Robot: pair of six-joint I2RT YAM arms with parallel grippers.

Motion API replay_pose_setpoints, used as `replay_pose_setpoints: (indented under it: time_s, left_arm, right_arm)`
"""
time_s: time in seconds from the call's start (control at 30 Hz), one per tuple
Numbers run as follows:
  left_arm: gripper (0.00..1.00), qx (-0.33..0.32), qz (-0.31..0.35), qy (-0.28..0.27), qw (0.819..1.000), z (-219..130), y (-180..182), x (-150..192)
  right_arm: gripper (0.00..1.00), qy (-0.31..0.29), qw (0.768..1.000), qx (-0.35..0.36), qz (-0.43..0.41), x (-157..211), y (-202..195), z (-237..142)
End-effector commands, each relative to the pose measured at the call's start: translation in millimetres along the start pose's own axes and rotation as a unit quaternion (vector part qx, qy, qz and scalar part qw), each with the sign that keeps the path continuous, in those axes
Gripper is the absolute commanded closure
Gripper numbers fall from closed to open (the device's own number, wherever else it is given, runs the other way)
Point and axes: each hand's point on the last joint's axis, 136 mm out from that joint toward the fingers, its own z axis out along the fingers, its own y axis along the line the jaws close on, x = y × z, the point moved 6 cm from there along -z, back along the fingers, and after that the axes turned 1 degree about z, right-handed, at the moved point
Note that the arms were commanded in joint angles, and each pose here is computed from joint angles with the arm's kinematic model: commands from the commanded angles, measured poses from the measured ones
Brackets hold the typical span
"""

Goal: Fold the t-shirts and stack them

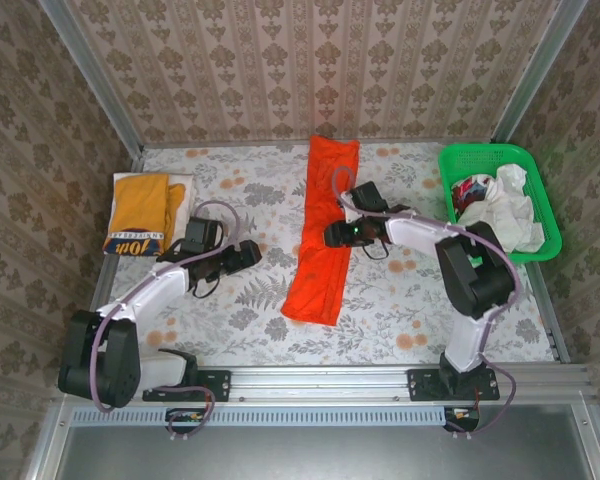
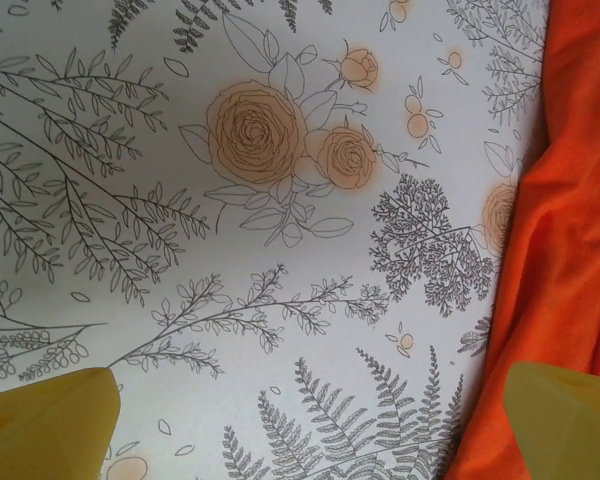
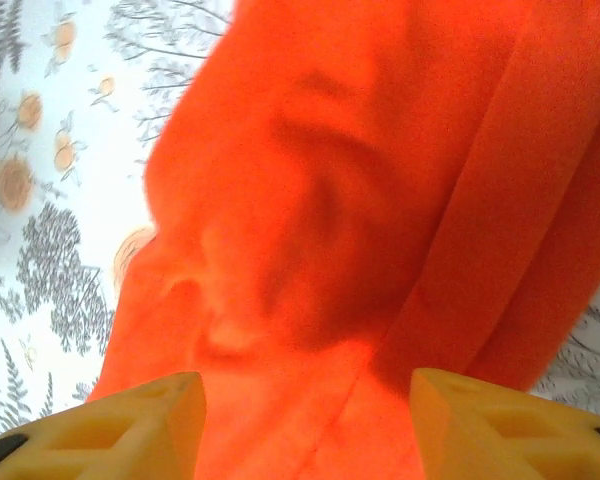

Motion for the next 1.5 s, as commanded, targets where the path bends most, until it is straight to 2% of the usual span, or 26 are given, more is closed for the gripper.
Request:
replay_pose_setpoints:
  time_s: [0.0, 0.1, 0.23, 0.4, 0.43, 0.63, 0.97, 1.1, 1.3, 1.37, 1.47]
  left_arm:
    - [0.00, 0.006, 0.022, -0.031, 0.999, -5, -6, -25]
    - [0.00, 0.024, 0.025, -0.035, 0.999, -7, -3, -37]
    - [0.00, 0.032, 0.027, -0.049, 0.998, -12, 2, -49]
    - [0.00, 0.038, 0.017, -0.057, 0.997, -15, 10, -52]
    - [0.00, 0.039, 0.018, -0.058, 0.997, -15, 10, -53]
    - [0.00, 0.036, 0.014, -0.059, 0.998, -15, 15, -48]
    - [0.00, 0.030, 0.009, -0.058, 0.998, -14, 21, -45]
    - [0.00, 0.029, 0.009, -0.059, 0.998, -14, 21, -45]
    - [0.00, 0.028, 0.010, -0.061, 0.998, -15, 23, -44]
    - [0.00, 0.027, 0.011, -0.065, 0.997, -16, 24, -45]
    - [0.00, 0.022, 0.015, -0.070, 0.997, -17, 25, -45]
  right_arm:
    - [0.40, -0.056, 0.986, 0.054, -0.147, 6, 24, -21]
    - [0.34, -0.039, 0.963, 0.053, -0.261, 32, 48, -27]
    - [0.29, -0.013, 0.917, 0.018, -0.398, 74, 82, -33]
    - [0.26, 0.053, 0.855, -0.047, -0.513, 129, 118, -28]
    - [0.26, 0.062, 0.849, -0.049, -0.523, 135, 120, -26]
    - [0.37, 0.101, 0.842, -0.041, -0.529, 143, 117, -9]
    - [0.43, 0.150, 0.834, -0.054, -0.528, 154, 115, 6]
    - [0.57, 0.167, 0.828, -0.038, -0.533, 153, 112, 10]
    - [0.61, 0.172, 0.819, -0.028, -0.547, 153, 111, 10]
    - [0.77, 0.180, 0.812, -0.020, -0.554, 155, 109, 11]
    - [0.95, 0.186, 0.806, -0.015, -0.561, 156, 107, 9]
